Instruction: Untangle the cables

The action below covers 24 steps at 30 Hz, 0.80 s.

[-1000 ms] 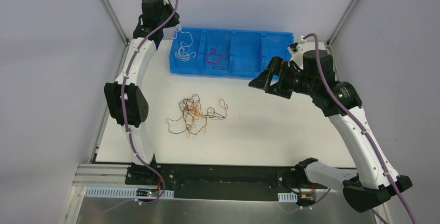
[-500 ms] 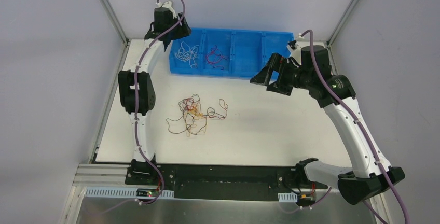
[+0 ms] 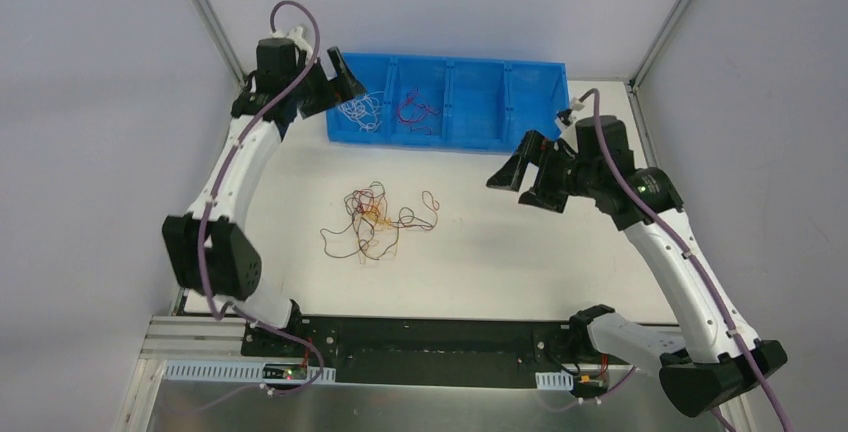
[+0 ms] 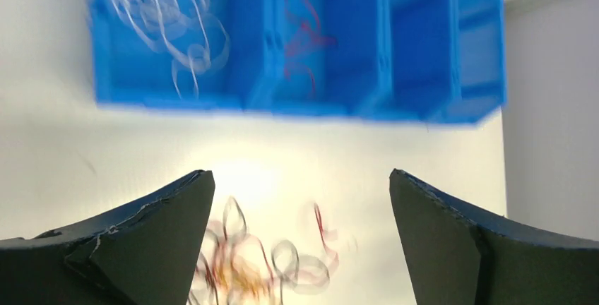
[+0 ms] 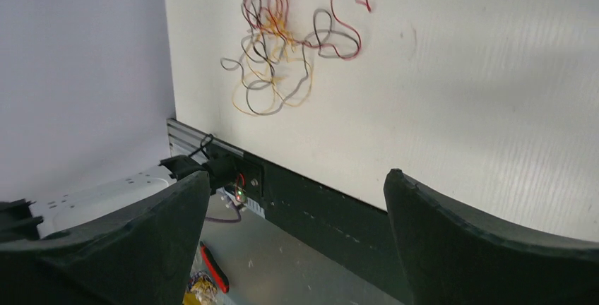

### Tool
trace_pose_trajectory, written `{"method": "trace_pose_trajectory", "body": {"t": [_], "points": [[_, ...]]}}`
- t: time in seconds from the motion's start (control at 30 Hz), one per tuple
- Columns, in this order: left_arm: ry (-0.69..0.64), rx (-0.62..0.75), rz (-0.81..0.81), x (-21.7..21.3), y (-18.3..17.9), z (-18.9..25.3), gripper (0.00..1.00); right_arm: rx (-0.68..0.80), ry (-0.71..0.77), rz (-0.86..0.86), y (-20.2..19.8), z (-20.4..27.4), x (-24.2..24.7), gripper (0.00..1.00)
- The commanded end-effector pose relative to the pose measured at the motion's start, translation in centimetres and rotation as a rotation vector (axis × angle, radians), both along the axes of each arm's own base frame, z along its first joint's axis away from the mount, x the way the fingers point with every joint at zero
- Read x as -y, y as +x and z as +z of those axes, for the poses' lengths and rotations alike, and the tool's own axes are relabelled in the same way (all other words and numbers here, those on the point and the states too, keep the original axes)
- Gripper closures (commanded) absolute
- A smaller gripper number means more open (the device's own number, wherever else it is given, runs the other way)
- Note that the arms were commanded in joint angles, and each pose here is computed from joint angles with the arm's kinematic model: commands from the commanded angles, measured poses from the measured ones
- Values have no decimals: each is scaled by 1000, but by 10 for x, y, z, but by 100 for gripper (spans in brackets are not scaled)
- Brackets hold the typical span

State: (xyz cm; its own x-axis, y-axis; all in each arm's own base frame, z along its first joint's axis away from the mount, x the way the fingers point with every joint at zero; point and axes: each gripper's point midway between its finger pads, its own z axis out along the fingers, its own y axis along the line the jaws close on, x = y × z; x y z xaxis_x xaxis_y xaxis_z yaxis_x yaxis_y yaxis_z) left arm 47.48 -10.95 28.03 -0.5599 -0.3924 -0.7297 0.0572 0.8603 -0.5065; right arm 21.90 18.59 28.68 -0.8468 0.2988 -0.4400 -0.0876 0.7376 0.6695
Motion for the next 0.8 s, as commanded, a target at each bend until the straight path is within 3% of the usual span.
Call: {"method": "trace_pose_trajectory", "body": {"t": [0.0, 0.1, 0.27, 0.5, 0.77], "points": [[-104, -184, -117, 31, -95, -41, 1, -92, -34, -10, -18, -34, -8, 4], [-94, -272, -124, 29, -149, -79, 1, -116, -75, 16, -20, -54, -24, 6], [-111, -316, -85, 19, -202, -105, 1, -146, -167, 44, -2, -91, -50, 11], [-97, -356, -10, 7, -220, -133, 9, -155, -292, 84, 38, -126, -93, 21], [-42, -414, -5, 3, -215, -158, 23, -176, -403, 104, 71, -168, -128, 28]]}}
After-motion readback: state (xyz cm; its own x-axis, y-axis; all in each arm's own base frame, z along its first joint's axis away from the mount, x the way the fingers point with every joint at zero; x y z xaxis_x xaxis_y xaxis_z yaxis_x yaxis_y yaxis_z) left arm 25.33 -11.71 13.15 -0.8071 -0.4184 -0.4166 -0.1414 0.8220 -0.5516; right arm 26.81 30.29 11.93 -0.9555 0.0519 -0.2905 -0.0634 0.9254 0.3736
